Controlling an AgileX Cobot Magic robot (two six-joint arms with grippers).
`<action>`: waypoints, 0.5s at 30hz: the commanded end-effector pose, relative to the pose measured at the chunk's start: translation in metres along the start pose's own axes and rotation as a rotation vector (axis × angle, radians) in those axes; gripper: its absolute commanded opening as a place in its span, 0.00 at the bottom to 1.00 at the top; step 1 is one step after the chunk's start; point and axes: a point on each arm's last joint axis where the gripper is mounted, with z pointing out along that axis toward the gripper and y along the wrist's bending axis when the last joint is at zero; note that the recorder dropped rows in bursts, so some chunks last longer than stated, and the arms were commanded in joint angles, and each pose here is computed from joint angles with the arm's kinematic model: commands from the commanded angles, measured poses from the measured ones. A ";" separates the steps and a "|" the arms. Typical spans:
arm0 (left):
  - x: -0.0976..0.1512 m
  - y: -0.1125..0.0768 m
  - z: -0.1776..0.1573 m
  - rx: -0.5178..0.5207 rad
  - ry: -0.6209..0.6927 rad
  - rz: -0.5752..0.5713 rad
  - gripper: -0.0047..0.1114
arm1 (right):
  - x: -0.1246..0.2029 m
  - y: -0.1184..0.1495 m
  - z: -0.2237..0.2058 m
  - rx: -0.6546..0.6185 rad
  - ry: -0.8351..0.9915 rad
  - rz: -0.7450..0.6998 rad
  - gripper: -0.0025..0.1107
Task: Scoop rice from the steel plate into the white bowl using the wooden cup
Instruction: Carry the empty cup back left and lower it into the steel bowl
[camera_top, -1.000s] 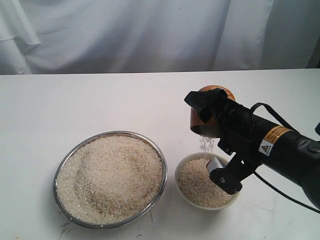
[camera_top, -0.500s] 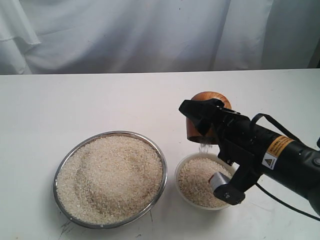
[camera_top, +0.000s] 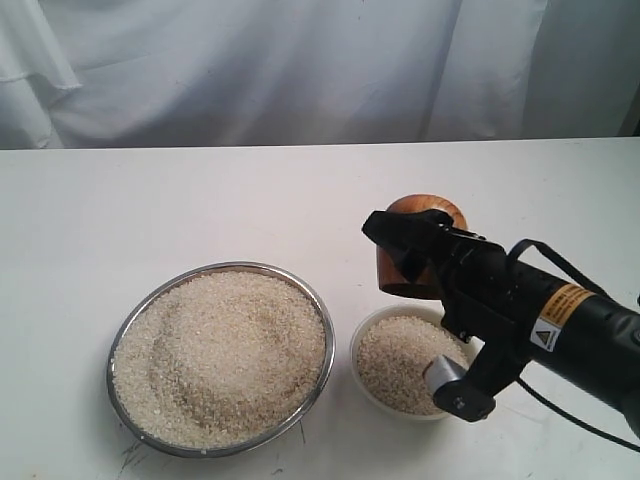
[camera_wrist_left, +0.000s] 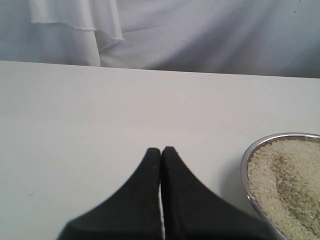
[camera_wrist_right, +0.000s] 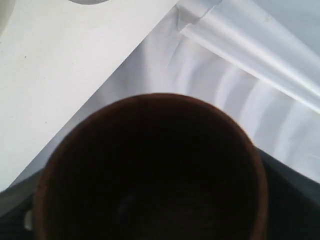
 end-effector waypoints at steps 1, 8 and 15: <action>0.001 0.000 0.000 -0.001 -0.006 -0.003 0.04 | 0.008 0.000 0.002 -0.042 0.054 0.167 0.02; 0.001 0.000 0.000 -0.001 -0.006 -0.003 0.04 | 0.034 -0.018 0.033 -0.276 0.031 0.600 0.02; 0.001 0.000 0.000 -0.001 -0.006 -0.003 0.04 | 0.057 -0.055 0.069 -0.428 -0.020 0.715 0.02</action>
